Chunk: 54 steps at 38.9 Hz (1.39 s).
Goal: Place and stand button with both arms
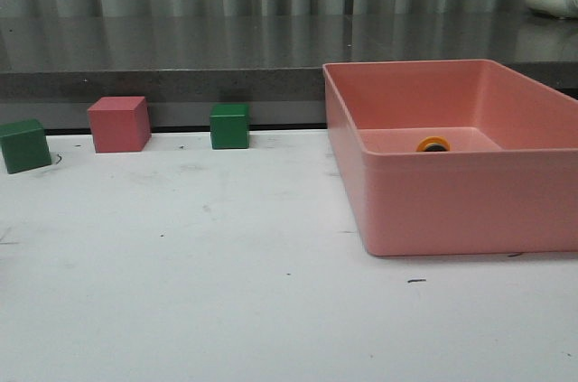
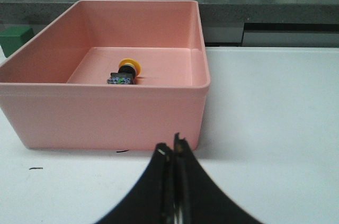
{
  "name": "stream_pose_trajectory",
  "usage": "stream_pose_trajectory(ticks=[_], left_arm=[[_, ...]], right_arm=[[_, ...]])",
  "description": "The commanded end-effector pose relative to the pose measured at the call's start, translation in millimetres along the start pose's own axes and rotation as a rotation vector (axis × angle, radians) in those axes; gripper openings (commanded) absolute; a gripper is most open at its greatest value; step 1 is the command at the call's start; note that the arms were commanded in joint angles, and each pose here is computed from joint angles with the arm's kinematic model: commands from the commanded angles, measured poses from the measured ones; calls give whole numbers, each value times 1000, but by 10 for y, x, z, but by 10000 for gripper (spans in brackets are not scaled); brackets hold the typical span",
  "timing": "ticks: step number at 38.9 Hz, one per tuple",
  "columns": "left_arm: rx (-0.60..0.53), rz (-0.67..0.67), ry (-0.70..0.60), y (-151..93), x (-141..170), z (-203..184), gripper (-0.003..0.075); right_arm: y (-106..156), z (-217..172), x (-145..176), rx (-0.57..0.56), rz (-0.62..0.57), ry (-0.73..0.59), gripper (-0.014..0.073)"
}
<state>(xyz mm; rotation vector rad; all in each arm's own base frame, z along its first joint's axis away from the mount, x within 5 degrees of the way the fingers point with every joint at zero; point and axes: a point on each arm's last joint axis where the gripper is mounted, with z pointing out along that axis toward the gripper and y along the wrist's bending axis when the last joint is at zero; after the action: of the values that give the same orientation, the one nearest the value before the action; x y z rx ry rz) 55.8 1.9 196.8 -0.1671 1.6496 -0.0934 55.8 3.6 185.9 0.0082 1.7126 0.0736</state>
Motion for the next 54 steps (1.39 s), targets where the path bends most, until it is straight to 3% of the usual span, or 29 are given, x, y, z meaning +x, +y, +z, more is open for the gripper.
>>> stream_pose_trajectory(ticks=[1,39,45,49,54], left_arm=[[15,-14,-105,-8,-65,-18,-14],[15,-14,-107,-8,-67,-18,-14],[15,-14,-109,-8,-69,-18,-14],[21,-14,-153,-13,-109,-24,-15],[36,34,-297,-35,-252,-56,-20]], right_arm=[[-7,-19,-86,10,-4,-96,-70],[-10,-23,-120,14,-3,-134,-70],[-4,-23,-124,1,74,-139,-70],[2,-24,-127,-9,131,-140,-70],[7,-45,-196,-12,131,-159,-69]])
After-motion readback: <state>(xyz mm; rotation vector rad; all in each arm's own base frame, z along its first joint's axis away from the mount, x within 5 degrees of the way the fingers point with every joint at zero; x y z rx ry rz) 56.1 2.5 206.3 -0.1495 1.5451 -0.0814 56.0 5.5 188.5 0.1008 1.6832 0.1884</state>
